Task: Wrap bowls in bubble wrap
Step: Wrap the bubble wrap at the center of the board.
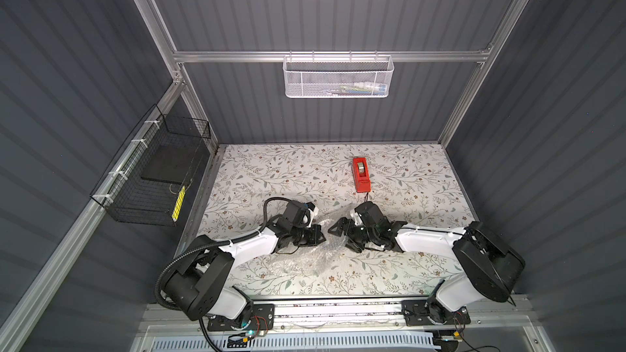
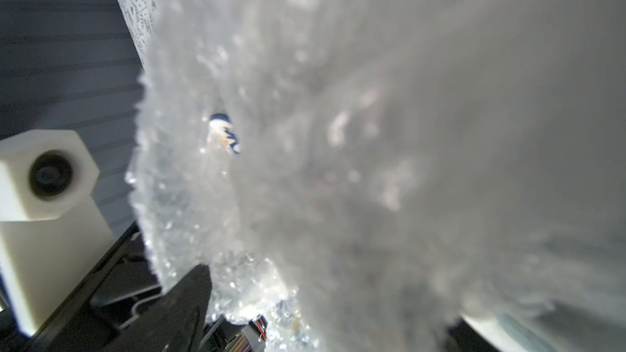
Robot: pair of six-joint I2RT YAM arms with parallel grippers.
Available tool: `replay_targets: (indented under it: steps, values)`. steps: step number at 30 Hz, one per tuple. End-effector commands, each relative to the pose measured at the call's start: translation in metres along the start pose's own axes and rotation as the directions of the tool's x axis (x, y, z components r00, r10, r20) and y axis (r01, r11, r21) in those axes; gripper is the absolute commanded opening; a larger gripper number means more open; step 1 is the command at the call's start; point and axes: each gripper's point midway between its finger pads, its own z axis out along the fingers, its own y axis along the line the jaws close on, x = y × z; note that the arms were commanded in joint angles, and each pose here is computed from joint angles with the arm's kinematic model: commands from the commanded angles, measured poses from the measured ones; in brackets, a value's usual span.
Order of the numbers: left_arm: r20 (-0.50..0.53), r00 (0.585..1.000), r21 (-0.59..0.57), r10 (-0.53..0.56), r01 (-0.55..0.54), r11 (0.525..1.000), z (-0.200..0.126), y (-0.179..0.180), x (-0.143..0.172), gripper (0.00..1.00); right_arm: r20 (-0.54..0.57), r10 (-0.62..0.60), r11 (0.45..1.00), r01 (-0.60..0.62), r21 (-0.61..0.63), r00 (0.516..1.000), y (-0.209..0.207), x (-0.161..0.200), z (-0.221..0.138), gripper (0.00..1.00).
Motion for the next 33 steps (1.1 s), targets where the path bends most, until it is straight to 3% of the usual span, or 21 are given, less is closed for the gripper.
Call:
replay_targets:
  steps: [1,7,14,27,30,33]
  values:
    - [-0.021,1.0,-0.025,0.007,-0.007,1.0,0.005,0.006,0.006,0.0,0.003,0.003,0.999,-0.003,-0.039,1.0,0.006,-0.001,-0.008,0.87]
    - [-0.024,0.999,-0.02,0.028,-0.028,0.999,0.003,0.0,0.005,0.0,0.006,0.014,0.999,-0.014,-0.045,1.0,0.007,-0.005,-0.007,0.9]
    - [-0.034,0.997,-0.003,0.064,-0.064,0.998,0.005,-0.011,0.005,0.0,0.009,0.011,0.997,-0.011,0.07,1.0,-0.006,-0.009,0.004,0.85]
    - [-0.024,0.996,0.022,0.089,-0.088,0.996,0.004,-0.018,0.004,0.0,0.055,-0.025,0.975,0.012,0.224,0.998,-0.031,-0.016,0.005,0.5]
    - [-0.007,0.995,0.016,0.097,-0.097,0.995,0.001,-0.018,0.001,0.13,0.048,-0.031,0.975,0.02,0.223,0.998,-0.032,-0.017,0.01,0.45]
    - [0.013,0.994,-0.016,0.108,-0.108,0.994,-0.005,-0.016,-0.002,0.41,0.04,-0.051,0.968,0.039,0.25,0.998,-0.032,-0.017,0.012,0.41]
